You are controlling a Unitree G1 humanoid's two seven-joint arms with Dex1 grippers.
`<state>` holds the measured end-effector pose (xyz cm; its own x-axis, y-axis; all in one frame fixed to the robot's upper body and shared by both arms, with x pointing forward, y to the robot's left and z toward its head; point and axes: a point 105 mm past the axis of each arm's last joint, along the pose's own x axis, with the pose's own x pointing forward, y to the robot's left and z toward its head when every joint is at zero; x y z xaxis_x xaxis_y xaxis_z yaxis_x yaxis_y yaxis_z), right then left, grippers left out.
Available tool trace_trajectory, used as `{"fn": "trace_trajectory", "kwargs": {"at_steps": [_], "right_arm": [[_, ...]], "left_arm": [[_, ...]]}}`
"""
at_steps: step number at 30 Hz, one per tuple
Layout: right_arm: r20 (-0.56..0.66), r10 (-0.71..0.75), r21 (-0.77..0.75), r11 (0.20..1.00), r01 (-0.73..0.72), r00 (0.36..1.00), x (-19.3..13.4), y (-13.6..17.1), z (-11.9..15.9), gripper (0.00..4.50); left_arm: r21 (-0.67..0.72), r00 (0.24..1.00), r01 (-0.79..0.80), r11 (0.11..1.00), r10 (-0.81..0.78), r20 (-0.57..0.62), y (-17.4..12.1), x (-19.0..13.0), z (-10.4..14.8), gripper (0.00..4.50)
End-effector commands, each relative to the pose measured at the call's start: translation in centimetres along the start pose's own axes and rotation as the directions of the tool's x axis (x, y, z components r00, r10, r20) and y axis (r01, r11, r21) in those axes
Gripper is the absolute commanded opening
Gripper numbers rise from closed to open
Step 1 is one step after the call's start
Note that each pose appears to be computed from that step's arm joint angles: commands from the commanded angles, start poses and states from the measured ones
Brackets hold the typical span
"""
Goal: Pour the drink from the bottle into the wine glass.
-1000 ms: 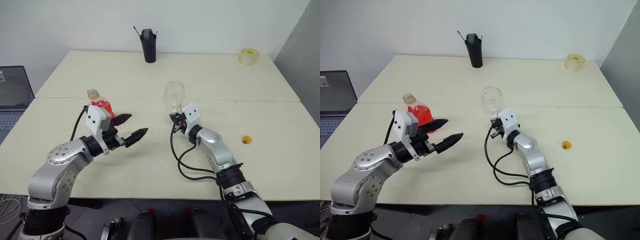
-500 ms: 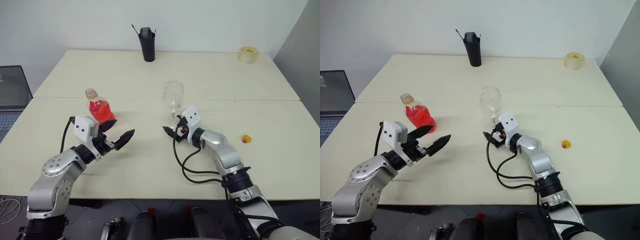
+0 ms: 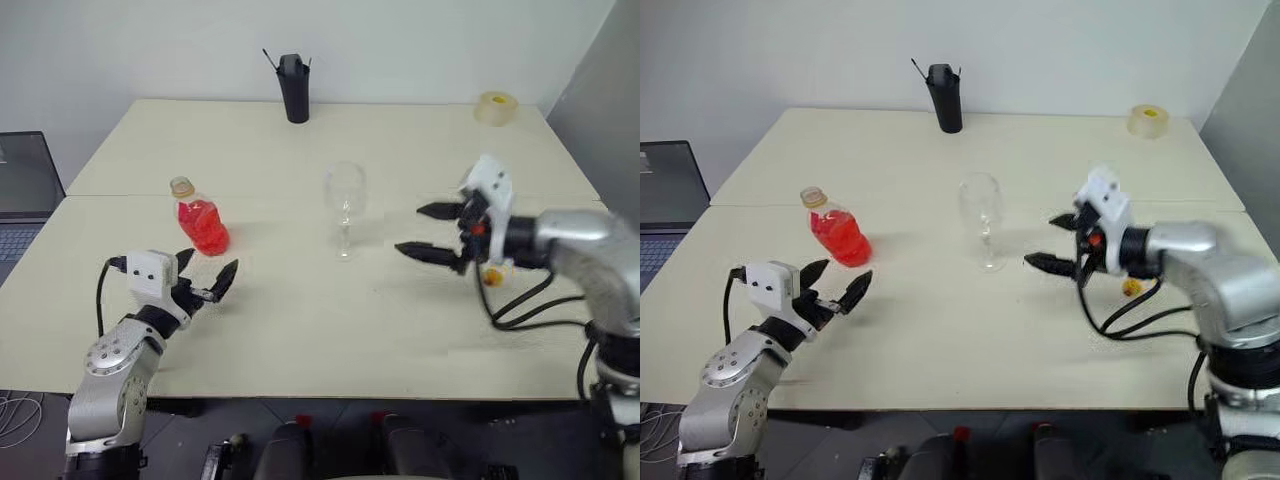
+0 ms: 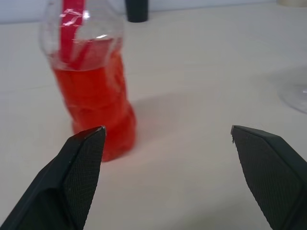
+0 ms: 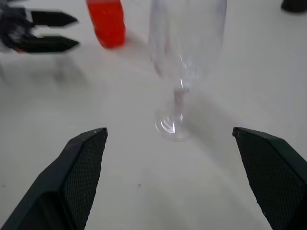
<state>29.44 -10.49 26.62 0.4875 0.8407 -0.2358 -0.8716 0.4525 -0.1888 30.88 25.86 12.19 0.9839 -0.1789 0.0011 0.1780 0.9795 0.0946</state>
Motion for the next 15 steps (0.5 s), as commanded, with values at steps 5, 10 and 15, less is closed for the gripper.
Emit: {"fn": "trace_trajectory", "kwargs": {"at_steps": [5, 10, 15], "right_arm": [[0.051, 0.130, -0.084, 0.988, -0.126, 0.990, 2.5, 3.2, 4.3, 4.46], [0.028, 0.158, -0.110, 0.982, -0.154, 0.987, 3.2, 3.9, 4.2, 4.46], [0.006, 0.158, -0.121, 0.980, -0.156, 0.987, 3.4, 4.1, 3.7, 4.46]], "left_arm": [[0.027, 0.989, -0.105, 0.994, 0.101, 0.112, 1.3, 1.5, 2.6, 4.50], [0.032, 0.981, -0.153, 0.988, 0.148, 0.128, 1.9, 2.2, 3.0, 4.50], [0.044, 0.984, -0.142, 0.989, 0.136, 0.116, 1.9, 3.7, 2.9, 4.50]]}}
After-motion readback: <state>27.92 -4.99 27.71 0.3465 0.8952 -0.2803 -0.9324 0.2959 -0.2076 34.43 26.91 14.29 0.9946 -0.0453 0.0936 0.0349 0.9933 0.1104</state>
